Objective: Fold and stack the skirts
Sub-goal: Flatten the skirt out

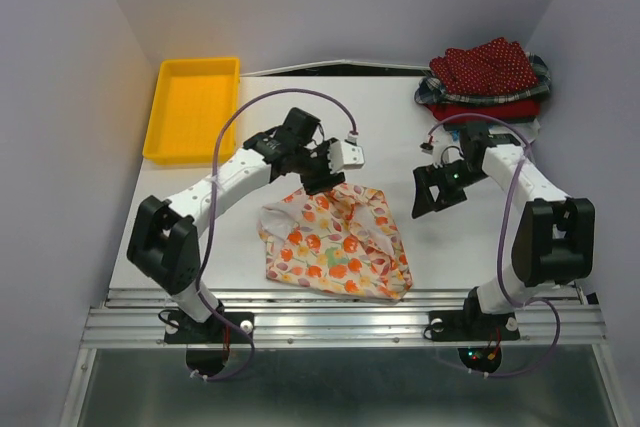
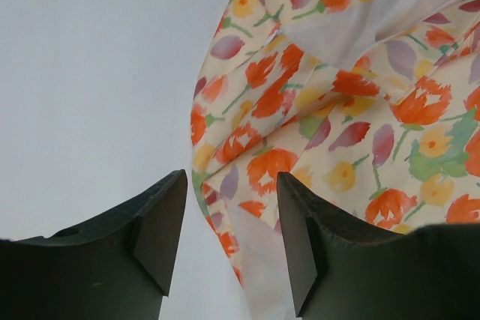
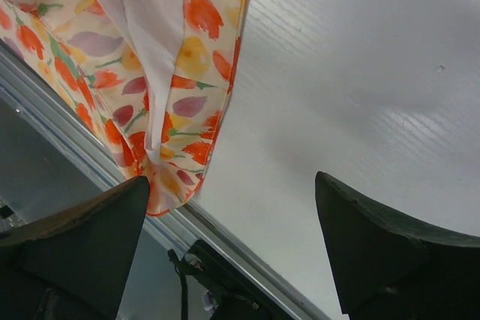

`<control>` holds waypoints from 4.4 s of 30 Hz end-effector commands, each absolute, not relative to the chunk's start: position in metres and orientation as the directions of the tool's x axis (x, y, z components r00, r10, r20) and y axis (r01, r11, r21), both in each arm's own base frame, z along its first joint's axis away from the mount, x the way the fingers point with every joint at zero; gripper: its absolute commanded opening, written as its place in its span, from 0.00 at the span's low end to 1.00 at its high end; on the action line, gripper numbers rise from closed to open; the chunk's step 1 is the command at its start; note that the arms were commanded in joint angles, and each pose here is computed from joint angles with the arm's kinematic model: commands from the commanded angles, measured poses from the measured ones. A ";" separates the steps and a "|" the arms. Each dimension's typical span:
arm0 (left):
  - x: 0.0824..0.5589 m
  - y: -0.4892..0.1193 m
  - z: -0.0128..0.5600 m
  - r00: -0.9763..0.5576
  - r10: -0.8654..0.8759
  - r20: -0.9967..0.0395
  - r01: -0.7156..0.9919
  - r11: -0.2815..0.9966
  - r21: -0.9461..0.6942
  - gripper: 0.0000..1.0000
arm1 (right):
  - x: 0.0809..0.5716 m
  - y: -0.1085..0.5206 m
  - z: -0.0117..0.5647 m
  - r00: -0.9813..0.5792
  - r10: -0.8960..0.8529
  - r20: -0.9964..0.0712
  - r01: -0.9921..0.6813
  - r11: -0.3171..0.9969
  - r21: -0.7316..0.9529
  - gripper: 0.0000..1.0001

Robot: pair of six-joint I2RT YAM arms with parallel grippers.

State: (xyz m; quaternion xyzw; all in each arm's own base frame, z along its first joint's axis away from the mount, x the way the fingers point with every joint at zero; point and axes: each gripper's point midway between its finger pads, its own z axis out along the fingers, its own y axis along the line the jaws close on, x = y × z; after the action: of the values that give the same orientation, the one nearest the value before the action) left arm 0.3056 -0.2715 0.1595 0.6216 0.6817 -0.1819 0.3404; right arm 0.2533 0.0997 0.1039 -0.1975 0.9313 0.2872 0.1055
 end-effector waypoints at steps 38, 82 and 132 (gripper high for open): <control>0.275 -0.330 0.109 0.432 0.802 -0.412 0.902 -0.387 0.192 0.61 | 0.230 0.072 0.113 -0.849 -0.449 -0.279 -0.526 0.768 0.366 1.00; 0.251 -0.247 0.377 0.324 0.492 -0.808 0.846 0.231 0.480 0.00 | 0.339 0.132 0.191 -0.351 -0.347 -0.870 -0.774 0.630 0.061 1.00; 0.272 -0.182 0.381 0.217 0.495 -0.841 0.712 0.509 0.483 0.00 | 0.404 0.061 0.309 -0.384 -0.121 -0.915 -0.281 0.960 -0.009 0.01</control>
State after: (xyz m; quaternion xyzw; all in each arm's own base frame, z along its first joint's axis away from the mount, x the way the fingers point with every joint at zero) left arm 0.2860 -0.2238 0.3476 0.5117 0.6517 -0.1562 0.5377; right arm 0.4041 0.1306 0.2497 -0.1733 0.8319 0.1974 0.4888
